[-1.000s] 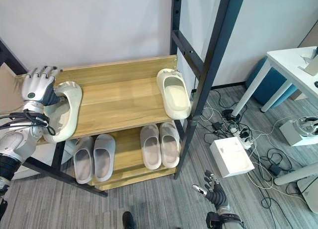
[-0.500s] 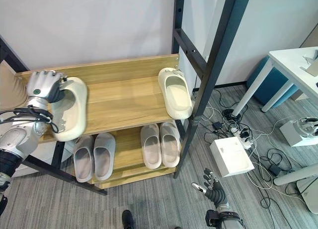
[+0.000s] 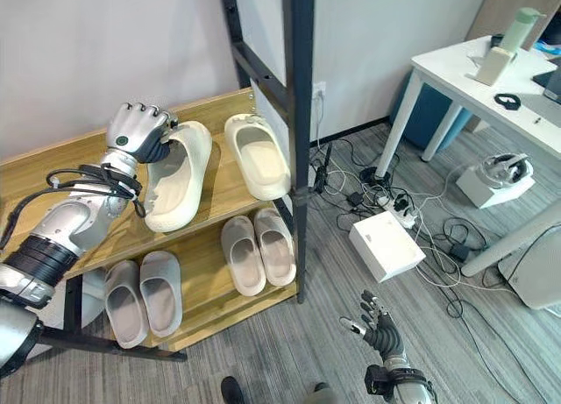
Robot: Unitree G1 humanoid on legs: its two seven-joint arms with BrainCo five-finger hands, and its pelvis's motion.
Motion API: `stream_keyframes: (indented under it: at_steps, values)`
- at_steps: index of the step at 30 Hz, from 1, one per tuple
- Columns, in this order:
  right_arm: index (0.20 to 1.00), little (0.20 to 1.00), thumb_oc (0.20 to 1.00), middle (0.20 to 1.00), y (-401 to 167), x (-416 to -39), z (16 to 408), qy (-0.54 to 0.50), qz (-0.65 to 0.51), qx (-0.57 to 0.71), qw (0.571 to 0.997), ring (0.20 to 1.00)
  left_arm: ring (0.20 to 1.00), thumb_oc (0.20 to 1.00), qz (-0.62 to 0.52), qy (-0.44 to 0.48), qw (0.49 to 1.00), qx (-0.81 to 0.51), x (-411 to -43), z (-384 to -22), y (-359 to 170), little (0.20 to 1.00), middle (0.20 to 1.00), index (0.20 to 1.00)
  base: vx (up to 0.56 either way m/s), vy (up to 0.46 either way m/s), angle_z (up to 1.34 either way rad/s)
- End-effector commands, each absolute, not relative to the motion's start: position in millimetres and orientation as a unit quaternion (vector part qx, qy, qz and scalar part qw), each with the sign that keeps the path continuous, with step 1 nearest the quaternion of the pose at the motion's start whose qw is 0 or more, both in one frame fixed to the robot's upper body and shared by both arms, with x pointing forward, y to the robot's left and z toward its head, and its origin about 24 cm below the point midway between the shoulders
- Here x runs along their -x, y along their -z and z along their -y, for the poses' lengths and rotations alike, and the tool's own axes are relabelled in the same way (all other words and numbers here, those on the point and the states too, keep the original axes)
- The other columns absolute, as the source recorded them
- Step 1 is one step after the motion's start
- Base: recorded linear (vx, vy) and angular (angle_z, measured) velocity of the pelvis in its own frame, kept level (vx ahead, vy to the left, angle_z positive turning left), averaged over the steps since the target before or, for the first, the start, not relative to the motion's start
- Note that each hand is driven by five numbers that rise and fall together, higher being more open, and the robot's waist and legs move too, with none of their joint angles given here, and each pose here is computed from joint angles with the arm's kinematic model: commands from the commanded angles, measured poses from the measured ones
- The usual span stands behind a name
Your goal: Arrange the slippers neatly on the shoe rack.
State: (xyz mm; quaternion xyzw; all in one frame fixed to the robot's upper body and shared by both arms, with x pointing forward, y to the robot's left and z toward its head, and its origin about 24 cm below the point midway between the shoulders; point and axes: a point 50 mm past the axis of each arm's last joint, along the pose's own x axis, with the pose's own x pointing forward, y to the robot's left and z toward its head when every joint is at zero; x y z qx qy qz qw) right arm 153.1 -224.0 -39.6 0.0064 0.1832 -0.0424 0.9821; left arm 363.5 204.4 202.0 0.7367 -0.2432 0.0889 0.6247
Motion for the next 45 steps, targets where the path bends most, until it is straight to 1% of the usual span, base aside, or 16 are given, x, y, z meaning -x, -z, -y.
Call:
stream_keyframes:
  at_steps: [1,6,7,12,14,15,16,18,19,23,25,26,27,33,40,45]
  values:
    - [1.000,1.000,1.000,1.000,12.6,-168.6,226.5,0.039,-0.110,-0.006,0.993,1.000,0.200,0.200,0.260,-0.178,0.589,-0.744,-374.8,-216.9,-260.4,0.200,0.200,0.200,0.03,-0.045,-0.11]
    - [1.000,1.000,1.000,1.000,14.2,-167.0,227.2,0.044,-0.114,-0.007,0.993,1.000,0.200,0.200,0.201,-0.180,0.593,-0.759,-387.6,-225.2,-250.1,0.200,0.200,0.200,0.01,-0.015,-0.02]
    - [1.000,1.000,1.000,1.000,14.3,-166.9,227.5,0.044,-0.114,-0.006,0.992,1.000,1.000,1.000,0.199,-0.178,0.593,-0.759,-388.4,-224.6,-249.6,1.000,1.000,1.000,0.00,0.000,0.00]
    - [1.000,1.000,1.000,1.000,15.1,-168.4,227.4,0.044,-0.116,-0.007,0.992,1.000,1.000,1.000,0.217,-0.166,0.612,-0.742,-389.8,-210.8,-254.3,1.000,1.000,1.000,0.00,-0.011,0.03]
    - [1.000,1.000,1.000,1.000,16.1,-169.3,225.8,0.049,-0.117,-0.011,0.992,1.000,1.000,1.000,0.240,-0.171,0.681,-0.671,-384.5,-201.2,-249.5,1.000,1.000,1.000,-0.02,-0.025,0.10]
    - [1.000,1.000,1.000,1.000,18.3,-169.9,225.2,0.052,-0.124,-0.011,0.991,1.000,1.000,1.000,0.249,-0.162,0.752,-0.589,-379.5,-193.2,-237.8,1.000,1.000,1.000,-0.02,-0.017,0.21]
    - [1.000,1.000,1.000,1.000,18.4,-169.5,225.7,0.052,-0.125,-0.009,0.991,1.000,1.000,1.000,0.247,-0.162,0.753,-0.588,-378.8,-194.1,-236.8,1.000,1.000,1.000,-0.01,-0.015,0.28]
    - [1.000,1.000,1.000,1.000,19.5,-172.5,221.4,0.050,-0.127,-0.015,0.991,1.000,1.000,1.000,0.254,-0.142,0.824,-0.487,-374.5,-184.3,-223.2,1.000,1.000,1.000,-0.01,-0.010,0.33]
    - [1.000,1.000,1.000,1.000,19.4,-176.5,216.9,0.045,-0.125,-0.019,0.991,1.000,1.000,1.000,0.257,-0.120,0.872,-0.398,-370.5,-174.1,-214.1,1.000,1.000,1.000,-0.02,-0.011,0.19]
    - [1.000,1.000,1.000,1.000,17.3,-184.2,210.6,0.035,-0.119,-0.020,0.992,1.000,1.000,1.000,0.269,-0.081,0.913,-0.294,-359.4,-162.4,-207.8,1.000,1.000,1.000,-0.02,-0.011,0.20]
    - [1.000,1.000,1.000,1.000,17.6,-188.7,205.5,0.024,-0.120,-0.020,0.992,1.000,1.000,1.000,0.265,-0.019,0.945,-0.190,-348.3,-152.3,-198.9,1.000,1.000,1.000,-0.03,-0.007,0.16]
    - [1.000,1.000,1.000,1.000,17.7,-188.5,205.4,0.024,-0.120,-0.020,0.992,1.000,1.000,1.000,0.265,-0.019,0.945,-0.190,-348.1,-152.8,-198.8,1.000,1.000,1.000,-0.02,0.001,0.19]
    - [1.000,1.000,1.000,1.000,19.3,-188.5,203.8,0.020,-0.126,-0.022,0.992,1.000,1.000,1.000,0.248,0.014,0.963,-0.108,-341.6,-150.4,-189.5,1.000,1.000,1.000,-0.01,0.002,0.25]
    - [1.000,1.000,1.000,1.000,26.1,-184.4,202.3,0.012,-0.146,-0.020,0.989,1.000,1.000,1.000,0.194,0.057,0.979,-0.023,-327.2,-156.6,-164.3,1.000,1.000,1.000,-0.01,0.006,0.14]
    - [1.000,1.000,1.000,1.000,31.2,-179.2,202.5,-0.003,-0.166,-0.019,0.986,1.000,1.000,1.000,0.127,0.108,0.986,-0.034,-315.5,-158.7,-135.5,1.000,1.000,1.000,0.00,0.006,0.00]
    - [1.000,1.000,1.000,1.000,31.9,-179.8,200.2,-0.019,-0.174,-0.019,0.984,1.000,1.000,1.000,0.089,0.170,0.981,0.013,-309.1,-133.9,-122.9,1.000,1.000,1.000,0.00,0.011,-0.05]
